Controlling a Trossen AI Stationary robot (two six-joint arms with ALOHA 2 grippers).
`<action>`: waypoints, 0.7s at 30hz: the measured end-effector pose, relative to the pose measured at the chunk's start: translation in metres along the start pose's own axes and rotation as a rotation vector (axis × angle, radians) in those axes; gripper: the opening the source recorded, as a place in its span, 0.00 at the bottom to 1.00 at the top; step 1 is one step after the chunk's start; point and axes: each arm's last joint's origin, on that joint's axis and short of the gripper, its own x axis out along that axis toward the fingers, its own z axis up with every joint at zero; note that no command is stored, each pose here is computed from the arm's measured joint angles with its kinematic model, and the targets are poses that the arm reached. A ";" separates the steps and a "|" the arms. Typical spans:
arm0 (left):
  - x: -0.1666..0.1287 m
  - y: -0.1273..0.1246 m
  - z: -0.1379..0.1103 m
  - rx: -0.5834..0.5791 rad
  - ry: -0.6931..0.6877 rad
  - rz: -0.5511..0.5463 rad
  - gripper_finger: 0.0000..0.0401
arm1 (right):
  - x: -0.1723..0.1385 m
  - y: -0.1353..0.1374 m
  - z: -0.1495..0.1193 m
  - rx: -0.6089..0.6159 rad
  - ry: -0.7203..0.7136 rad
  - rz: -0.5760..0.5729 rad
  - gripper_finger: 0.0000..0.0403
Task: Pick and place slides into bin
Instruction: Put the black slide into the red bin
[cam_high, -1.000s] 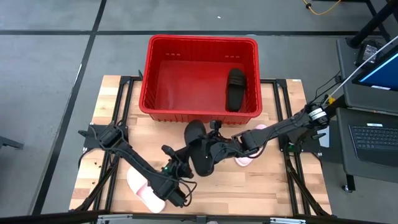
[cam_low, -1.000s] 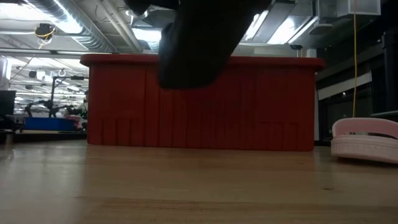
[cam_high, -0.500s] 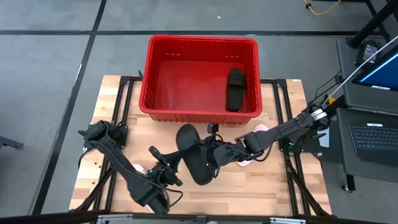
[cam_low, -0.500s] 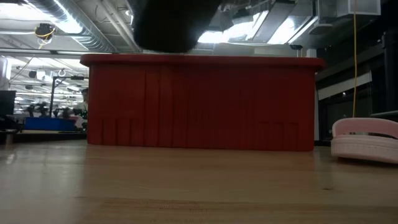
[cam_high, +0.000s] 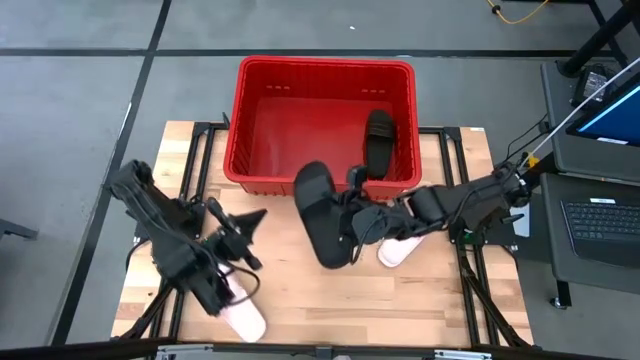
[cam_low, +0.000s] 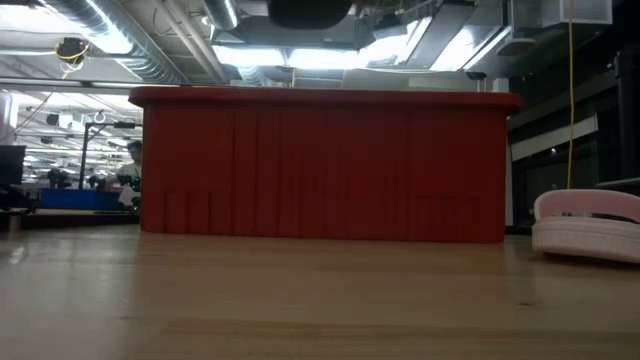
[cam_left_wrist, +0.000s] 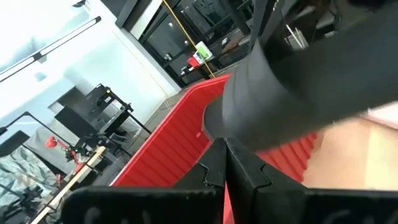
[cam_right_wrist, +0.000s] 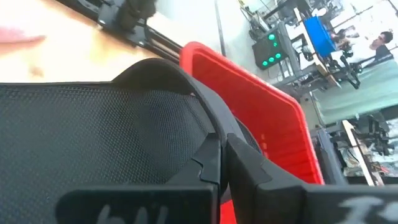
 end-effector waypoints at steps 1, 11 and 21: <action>0.000 0.007 -0.002 -0.005 -0.001 -0.001 0.00 | -0.001 -0.007 -0.001 0.001 0.009 -0.006 0.04; 0.001 0.068 -0.033 -0.084 0.001 0.003 0.00 | 0.000 -0.088 -0.028 0.093 0.043 -0.071 0.04; 0.005 0.079 -0.076 -0.136 0.007 0.020 0.00 | 0.050 -0.146 -0.064 0.150 0.088 -0.077 0.04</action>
